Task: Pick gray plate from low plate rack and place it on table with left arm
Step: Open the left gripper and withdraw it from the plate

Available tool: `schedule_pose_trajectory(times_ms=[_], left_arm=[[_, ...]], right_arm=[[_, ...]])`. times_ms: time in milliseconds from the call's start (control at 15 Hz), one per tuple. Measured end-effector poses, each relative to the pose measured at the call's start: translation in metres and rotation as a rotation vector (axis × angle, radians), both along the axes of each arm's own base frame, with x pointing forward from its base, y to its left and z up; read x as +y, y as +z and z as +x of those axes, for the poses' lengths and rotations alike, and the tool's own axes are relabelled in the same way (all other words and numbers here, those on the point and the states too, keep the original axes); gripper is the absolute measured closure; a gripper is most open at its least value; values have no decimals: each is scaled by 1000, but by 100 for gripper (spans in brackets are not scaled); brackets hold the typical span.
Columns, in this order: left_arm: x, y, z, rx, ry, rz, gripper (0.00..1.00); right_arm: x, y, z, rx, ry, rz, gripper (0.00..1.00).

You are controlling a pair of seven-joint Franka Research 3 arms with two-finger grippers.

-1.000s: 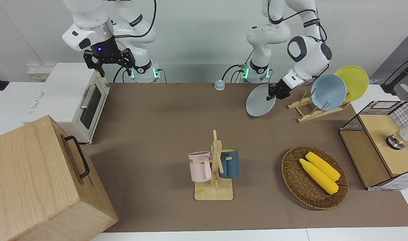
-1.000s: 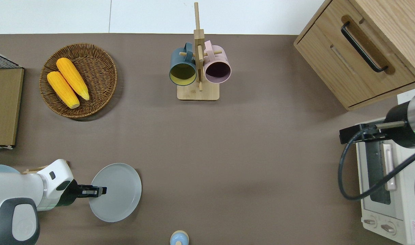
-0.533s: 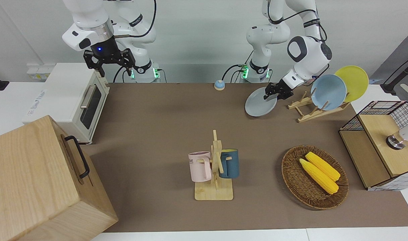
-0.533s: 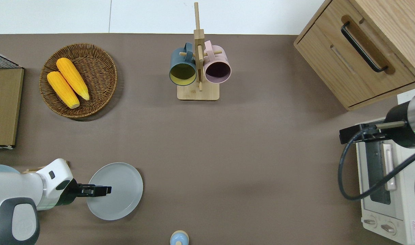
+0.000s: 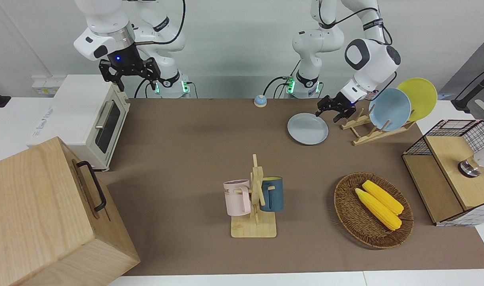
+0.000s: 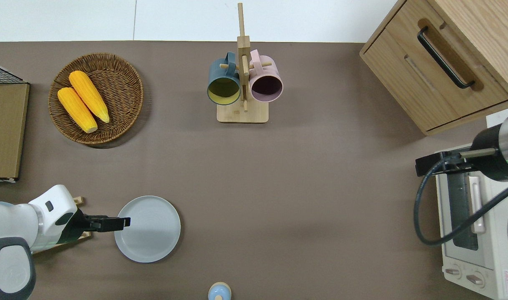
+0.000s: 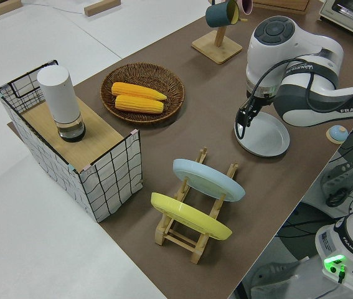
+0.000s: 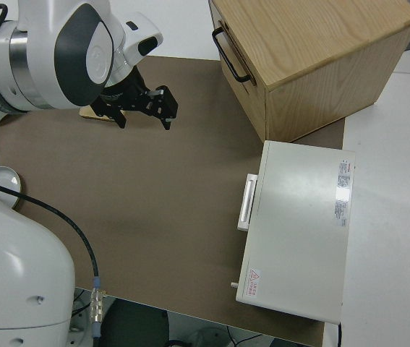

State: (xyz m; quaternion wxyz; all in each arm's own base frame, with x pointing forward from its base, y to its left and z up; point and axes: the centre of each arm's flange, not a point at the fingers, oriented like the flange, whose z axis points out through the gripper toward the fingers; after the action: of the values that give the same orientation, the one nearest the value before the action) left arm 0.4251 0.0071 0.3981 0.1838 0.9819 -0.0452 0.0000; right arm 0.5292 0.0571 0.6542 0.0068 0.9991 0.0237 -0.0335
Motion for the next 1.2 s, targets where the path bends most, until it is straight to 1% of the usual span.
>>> schedule_pose_trajectory(times_ms=[133, 267, 467, 667, 933, 1067, 1200], left_arm=[[2, 10, 6, -14, 11, 16, 0], [3, 23, 11, -16, 23, 41, 0], [5, 64, 22, 4, 30, 98, 0], [9, 104, 30, 1, 62, 148, 0], [14, 148, 32, 17, 88, 177, 0], [18, 169, 32, 10, 90, 192, 0], [19, 185, 33, -9, 88, 202, 0]], right_arm=[[0, 0, 0, 0, 0, 0, 1], [0, 0, 0, 0, 0, 0, 1], [0, 0, 0, 0, 0, 0, 1], [0, 0, 0, 0, 0, 0, 1], [0, 0, 0, 0, 0, 0, 1], [0, 0, 0, 0, 0, 0, 1], [0, 0, 0, 0, 0, 0, 1]])
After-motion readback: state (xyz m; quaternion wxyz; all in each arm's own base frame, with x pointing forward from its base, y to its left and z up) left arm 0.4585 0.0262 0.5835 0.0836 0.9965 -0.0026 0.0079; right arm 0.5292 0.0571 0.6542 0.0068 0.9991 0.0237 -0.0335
